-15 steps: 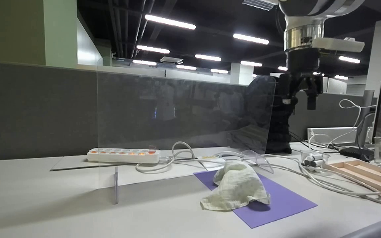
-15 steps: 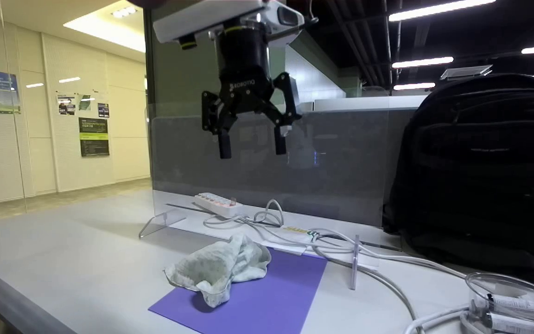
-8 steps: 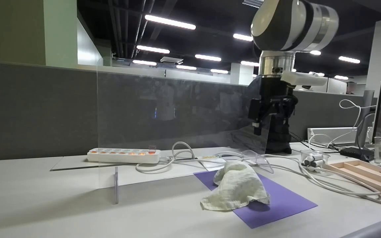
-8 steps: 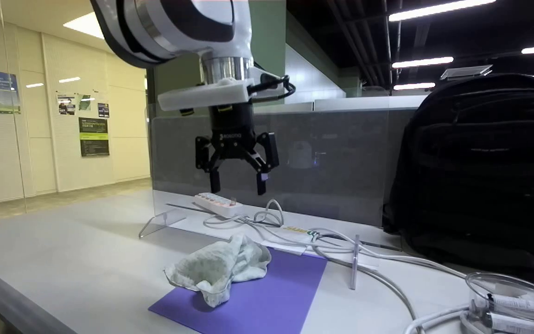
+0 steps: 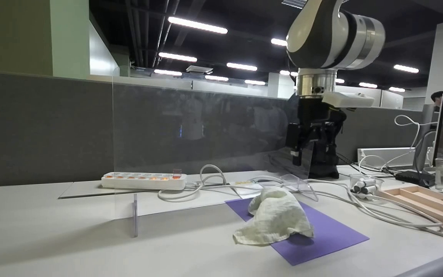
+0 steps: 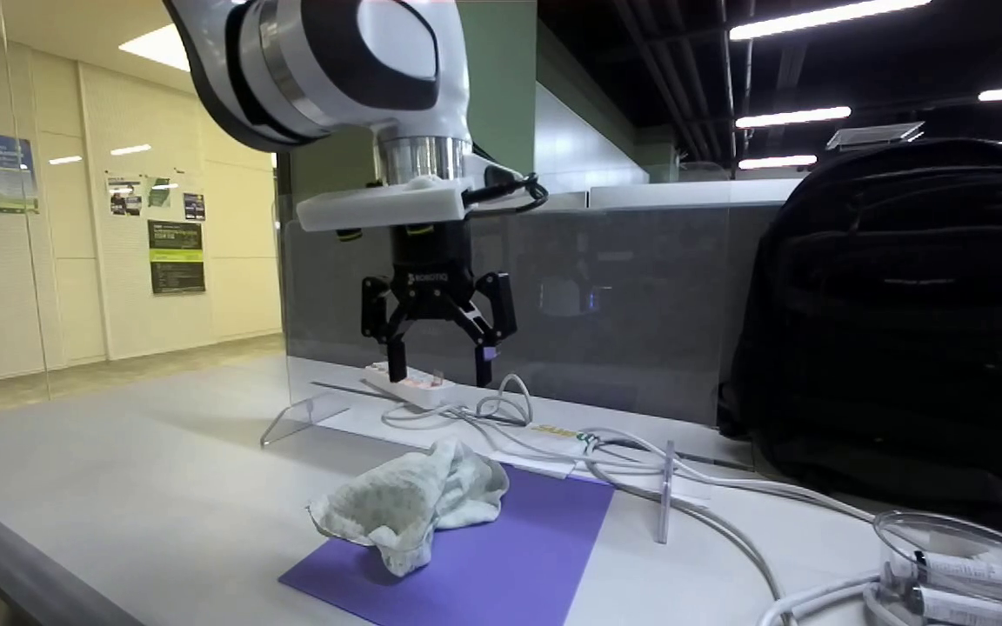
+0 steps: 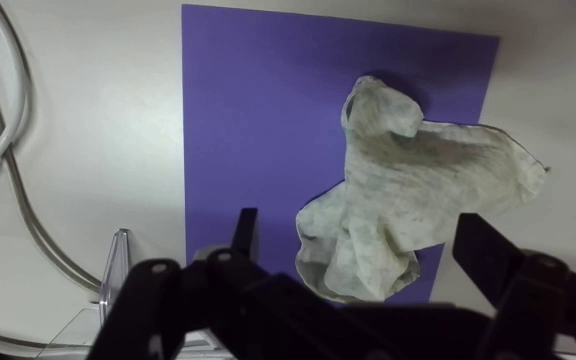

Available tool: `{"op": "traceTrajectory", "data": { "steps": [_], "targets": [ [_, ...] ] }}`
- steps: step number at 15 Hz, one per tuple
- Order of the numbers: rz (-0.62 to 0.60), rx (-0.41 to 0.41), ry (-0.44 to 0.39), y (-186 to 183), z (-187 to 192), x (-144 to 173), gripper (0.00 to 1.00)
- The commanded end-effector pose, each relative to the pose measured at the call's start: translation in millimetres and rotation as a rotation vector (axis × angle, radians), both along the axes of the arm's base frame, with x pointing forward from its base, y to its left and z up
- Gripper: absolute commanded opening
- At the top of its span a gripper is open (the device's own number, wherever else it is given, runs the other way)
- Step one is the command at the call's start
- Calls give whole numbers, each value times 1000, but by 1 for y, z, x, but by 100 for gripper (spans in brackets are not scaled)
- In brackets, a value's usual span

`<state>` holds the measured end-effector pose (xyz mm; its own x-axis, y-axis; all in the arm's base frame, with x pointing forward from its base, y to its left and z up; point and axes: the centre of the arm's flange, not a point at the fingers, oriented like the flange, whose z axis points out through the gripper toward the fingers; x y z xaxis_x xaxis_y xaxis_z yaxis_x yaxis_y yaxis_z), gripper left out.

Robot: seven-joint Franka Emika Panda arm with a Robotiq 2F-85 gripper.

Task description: Put the cloth on the countertop shield

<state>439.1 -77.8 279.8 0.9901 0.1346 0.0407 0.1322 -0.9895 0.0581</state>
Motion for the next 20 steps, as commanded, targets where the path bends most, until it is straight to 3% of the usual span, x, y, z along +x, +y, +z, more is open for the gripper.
{"op": "traceTrajectory", "data": {
  "steps": [1, 14, 15, 16, 20],
  "targets": [
    [13, -19, 15, 6, -18, 6, 100],
    [108, 3, -23, 26, -98, 41, 100],
    [114, 11, -21, 28, -101, 42, 75],
    [121, 18, -16, 30, -104, 43, 75],
    [148, 32, 4, 35, -106, 42, 46]
  ]
}}
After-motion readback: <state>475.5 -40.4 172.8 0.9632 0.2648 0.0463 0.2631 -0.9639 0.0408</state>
